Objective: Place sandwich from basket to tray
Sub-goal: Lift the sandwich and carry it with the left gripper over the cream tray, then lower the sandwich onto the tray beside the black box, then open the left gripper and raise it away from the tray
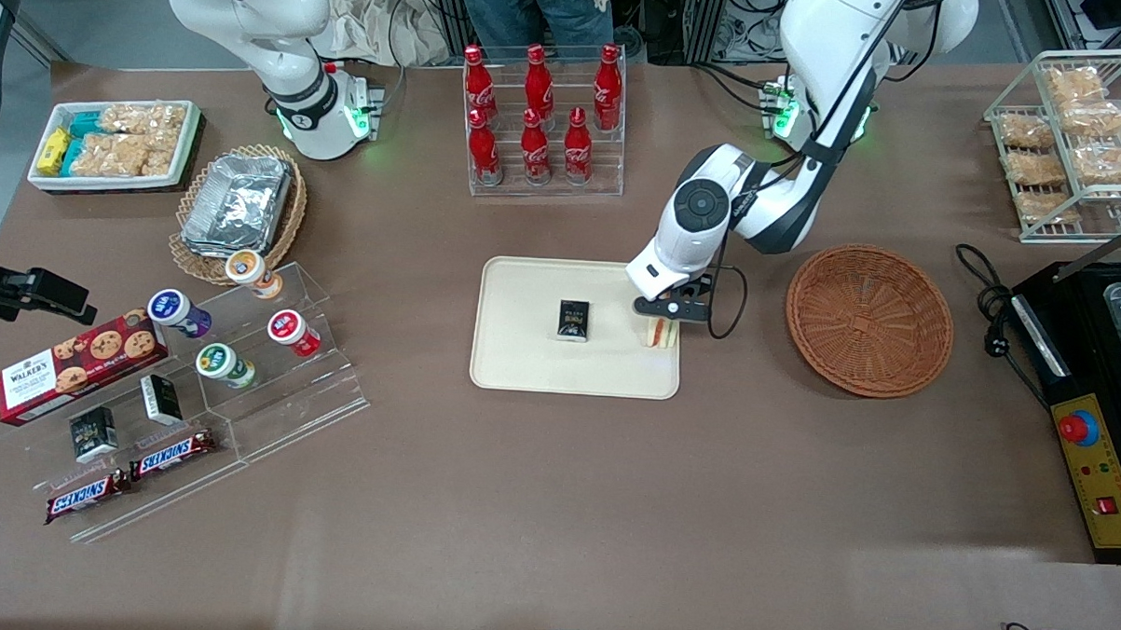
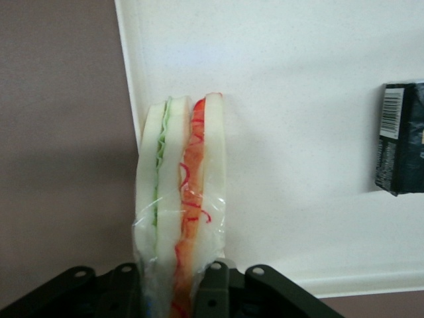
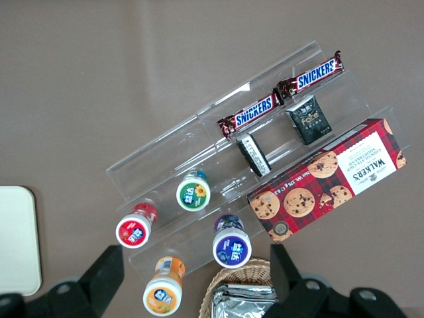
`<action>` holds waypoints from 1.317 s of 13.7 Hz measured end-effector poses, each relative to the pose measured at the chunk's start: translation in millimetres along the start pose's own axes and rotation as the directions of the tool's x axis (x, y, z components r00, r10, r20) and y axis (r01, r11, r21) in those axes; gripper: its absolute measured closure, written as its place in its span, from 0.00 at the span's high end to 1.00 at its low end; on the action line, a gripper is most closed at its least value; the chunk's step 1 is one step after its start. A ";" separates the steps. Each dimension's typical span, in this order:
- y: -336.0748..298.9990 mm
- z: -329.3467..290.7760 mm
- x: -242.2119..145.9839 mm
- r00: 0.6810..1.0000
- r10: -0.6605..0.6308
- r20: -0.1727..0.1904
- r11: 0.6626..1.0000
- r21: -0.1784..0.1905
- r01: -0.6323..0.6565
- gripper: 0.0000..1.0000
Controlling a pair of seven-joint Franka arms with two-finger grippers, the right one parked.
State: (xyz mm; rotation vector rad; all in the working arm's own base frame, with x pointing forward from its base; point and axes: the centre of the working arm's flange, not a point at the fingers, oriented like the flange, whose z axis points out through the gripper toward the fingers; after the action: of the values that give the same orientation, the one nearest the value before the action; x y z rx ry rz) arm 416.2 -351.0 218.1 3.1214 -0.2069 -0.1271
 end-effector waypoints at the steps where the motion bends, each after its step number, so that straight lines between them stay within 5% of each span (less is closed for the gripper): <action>1: 1.3 0.9 -0.2 1.000 0.007 -0.003 1.000 0.003 -0.007 0.38; 4: 4.3 -4.1 6.2 1.000 0.011 -0.016 1.000 0.000 -0.011 0.67; 7: 6.9 -77.1 42.2 0.999 -0.020 -0.034 1.000 -0.005 0.020 0.98; 13: -82.7 -316.2 86.1 0.986 -0.167 -0.030 0.986 -0.015 0.166 1.00; 18: -207.3 -401.8 53.3 0.988 -0.152 -0.008 0.988 -0.017 0.152 1.00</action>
State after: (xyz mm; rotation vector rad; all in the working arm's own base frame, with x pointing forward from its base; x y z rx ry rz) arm 528.9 -150.4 610.9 3.1175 0.0328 -0.1154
